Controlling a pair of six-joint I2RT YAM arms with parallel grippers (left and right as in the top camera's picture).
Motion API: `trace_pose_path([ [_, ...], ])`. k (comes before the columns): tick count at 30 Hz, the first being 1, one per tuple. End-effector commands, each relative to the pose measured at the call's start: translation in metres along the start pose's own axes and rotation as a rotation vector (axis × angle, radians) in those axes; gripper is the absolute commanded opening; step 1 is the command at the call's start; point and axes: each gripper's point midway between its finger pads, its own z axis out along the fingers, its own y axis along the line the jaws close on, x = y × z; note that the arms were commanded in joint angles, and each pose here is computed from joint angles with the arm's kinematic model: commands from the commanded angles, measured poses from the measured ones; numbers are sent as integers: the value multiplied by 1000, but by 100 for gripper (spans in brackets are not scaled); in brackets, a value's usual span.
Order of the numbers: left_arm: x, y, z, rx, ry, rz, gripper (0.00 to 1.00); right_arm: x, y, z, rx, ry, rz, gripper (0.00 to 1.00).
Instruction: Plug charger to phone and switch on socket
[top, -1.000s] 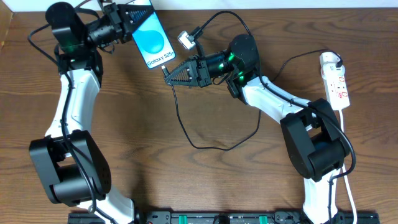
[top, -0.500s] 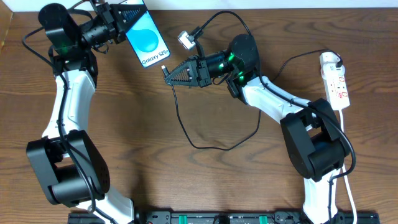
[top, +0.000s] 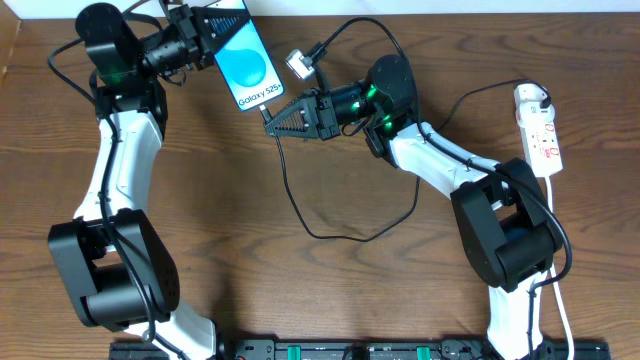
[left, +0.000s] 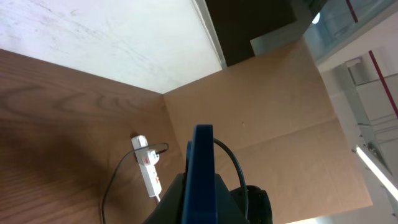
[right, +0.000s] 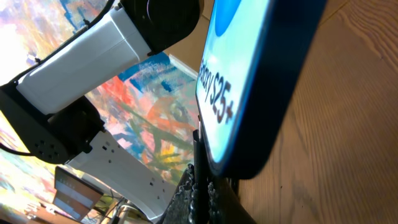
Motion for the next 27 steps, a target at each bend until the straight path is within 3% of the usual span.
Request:
trace_pose_path([
  [1,3,-19,-2,22,23,55,7,-3,-4,-2,10,-18,-18,1],
  [27,0,-18,-3,17,9,30,7,-6,-6,-4,18,-33,-14,1],
])
